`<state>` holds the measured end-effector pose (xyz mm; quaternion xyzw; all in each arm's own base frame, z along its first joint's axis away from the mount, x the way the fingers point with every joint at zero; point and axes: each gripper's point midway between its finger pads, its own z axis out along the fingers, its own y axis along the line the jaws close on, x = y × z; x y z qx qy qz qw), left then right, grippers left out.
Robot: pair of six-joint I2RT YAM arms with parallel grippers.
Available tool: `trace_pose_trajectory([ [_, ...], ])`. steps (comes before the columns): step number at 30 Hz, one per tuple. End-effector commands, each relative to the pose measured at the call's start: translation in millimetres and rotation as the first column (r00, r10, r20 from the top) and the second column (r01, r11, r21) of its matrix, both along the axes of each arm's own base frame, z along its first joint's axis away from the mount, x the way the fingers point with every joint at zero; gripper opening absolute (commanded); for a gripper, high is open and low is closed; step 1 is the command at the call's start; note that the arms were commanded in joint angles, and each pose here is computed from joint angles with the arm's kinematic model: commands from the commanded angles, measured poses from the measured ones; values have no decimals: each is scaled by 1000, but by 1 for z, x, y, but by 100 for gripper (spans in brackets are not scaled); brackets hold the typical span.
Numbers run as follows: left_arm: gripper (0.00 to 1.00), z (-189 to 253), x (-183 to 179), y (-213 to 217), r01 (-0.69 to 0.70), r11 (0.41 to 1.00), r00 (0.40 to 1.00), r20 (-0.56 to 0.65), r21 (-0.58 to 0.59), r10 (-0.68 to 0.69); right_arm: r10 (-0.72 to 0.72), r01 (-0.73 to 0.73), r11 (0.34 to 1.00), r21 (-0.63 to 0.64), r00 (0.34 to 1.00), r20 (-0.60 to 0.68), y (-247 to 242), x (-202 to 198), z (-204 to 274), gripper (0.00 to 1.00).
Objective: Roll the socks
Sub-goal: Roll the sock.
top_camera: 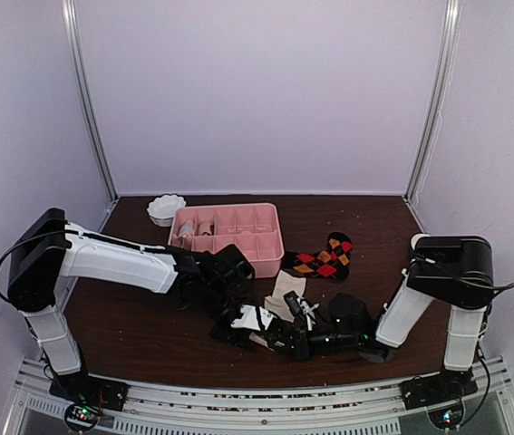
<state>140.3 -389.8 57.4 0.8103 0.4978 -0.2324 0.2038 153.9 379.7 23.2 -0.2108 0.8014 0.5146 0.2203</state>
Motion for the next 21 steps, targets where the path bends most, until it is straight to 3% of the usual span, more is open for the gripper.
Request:
trace_pose_trajectory([
  [1, 39, -14, 11, -8, 29, 1000, 995, 95, -6, -28, -47, -25, 970, -241, 957, -287, -41, -28, -83, 0],
  [13, 14, -32, 13, -7, 21, 999, 997, 75, 50, -24, -15, -92, 923, -374, 962, -274, -53, -33, -101, 0],
  [17, 18, -36, 15, -8, 4, 998, 997, 72, 60, -8, -7, -105, 900, -424, 967, -253, -59, -32, -104, 0],
  [21, 33, -27, 17, -8, -8, 999, 996, 85, 45, 4, -5, -109, 892, -439, 968, -251, -61, -32, -105, 0],
])
